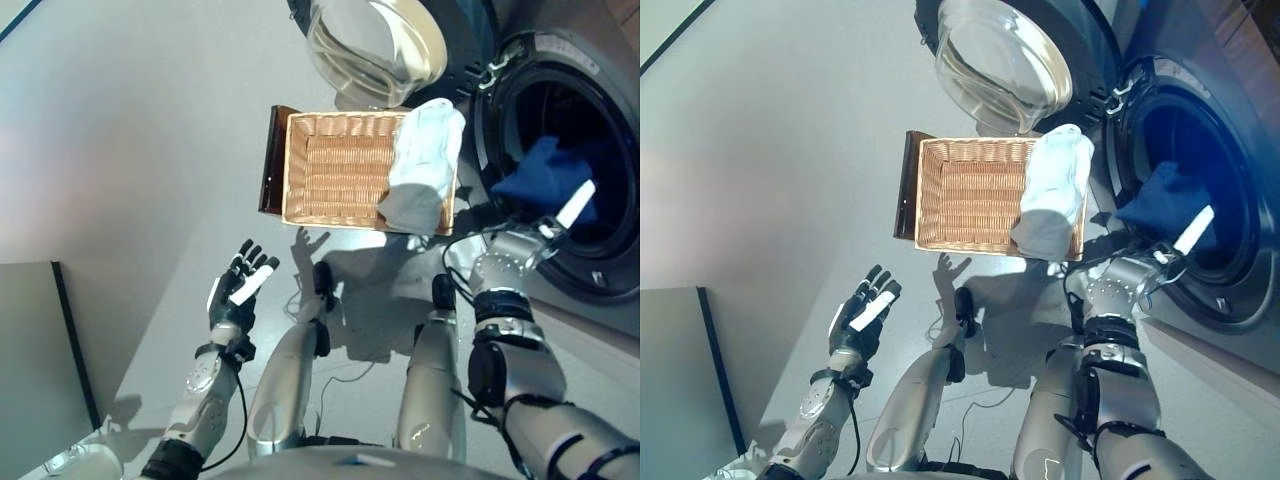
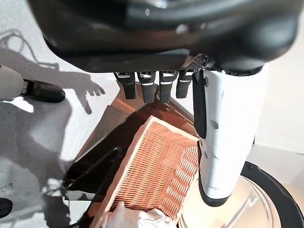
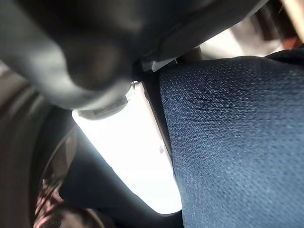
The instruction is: Pick up the clothes and place them into the washing machine
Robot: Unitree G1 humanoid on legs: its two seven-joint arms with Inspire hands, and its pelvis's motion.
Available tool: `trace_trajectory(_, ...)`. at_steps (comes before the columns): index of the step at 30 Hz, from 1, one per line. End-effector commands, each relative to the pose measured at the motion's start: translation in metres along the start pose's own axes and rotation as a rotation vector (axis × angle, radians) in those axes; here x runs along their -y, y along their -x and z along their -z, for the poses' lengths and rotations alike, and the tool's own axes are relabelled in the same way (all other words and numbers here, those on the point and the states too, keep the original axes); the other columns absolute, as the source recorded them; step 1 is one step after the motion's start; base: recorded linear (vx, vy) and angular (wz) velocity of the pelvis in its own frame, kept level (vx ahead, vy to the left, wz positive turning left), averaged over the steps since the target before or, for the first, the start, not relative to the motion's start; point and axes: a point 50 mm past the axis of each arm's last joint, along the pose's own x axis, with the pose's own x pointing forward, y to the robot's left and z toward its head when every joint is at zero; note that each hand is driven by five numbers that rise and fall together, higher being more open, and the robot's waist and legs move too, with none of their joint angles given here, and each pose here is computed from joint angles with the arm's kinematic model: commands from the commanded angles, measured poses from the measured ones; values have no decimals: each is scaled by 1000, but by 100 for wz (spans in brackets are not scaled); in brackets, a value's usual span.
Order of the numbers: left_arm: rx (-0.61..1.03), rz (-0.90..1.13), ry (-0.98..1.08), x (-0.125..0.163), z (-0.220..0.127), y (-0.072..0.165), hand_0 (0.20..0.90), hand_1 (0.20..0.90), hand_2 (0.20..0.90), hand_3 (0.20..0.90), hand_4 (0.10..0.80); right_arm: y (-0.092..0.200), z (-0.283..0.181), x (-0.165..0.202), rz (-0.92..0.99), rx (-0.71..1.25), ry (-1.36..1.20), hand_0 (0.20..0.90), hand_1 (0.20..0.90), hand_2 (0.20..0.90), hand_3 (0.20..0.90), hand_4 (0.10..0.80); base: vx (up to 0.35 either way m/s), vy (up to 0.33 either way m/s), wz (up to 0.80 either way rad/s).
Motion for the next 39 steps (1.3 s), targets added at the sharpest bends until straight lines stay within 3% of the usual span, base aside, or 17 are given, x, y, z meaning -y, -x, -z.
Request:
trace_trajectory(1,77,31,-20,-2,-14,5,900,900,900,900,800,-11,-44,-59,-170,155,-22,200,200,200,200,300,0,0,0)
trace_trajectory(13,93,82,-20,5,-19,5,900,900,900,900,800,-13,-99,-148,-273,270,-84,200,200,200,200,300,9,-1,1)
trace_trajectory(25,98,94,-24,7,-21,3,900,900,900,900,800,-4,-114,-178,-304,301,-143,203,203,203,203,302,0,0,0)
trace_trajectory(26,97,92,-24,7,-20,4,900,900,900,900,800,-4,-112,-177,-300,299,-129,900,900,900,900,800,0,0,0)
trace_trajectory(39,112,66,-26,4,-25,1,900,900,900,900,800,-5,-90,-172,-278,257,-24,900,900,900,900,800,-10,2,0)
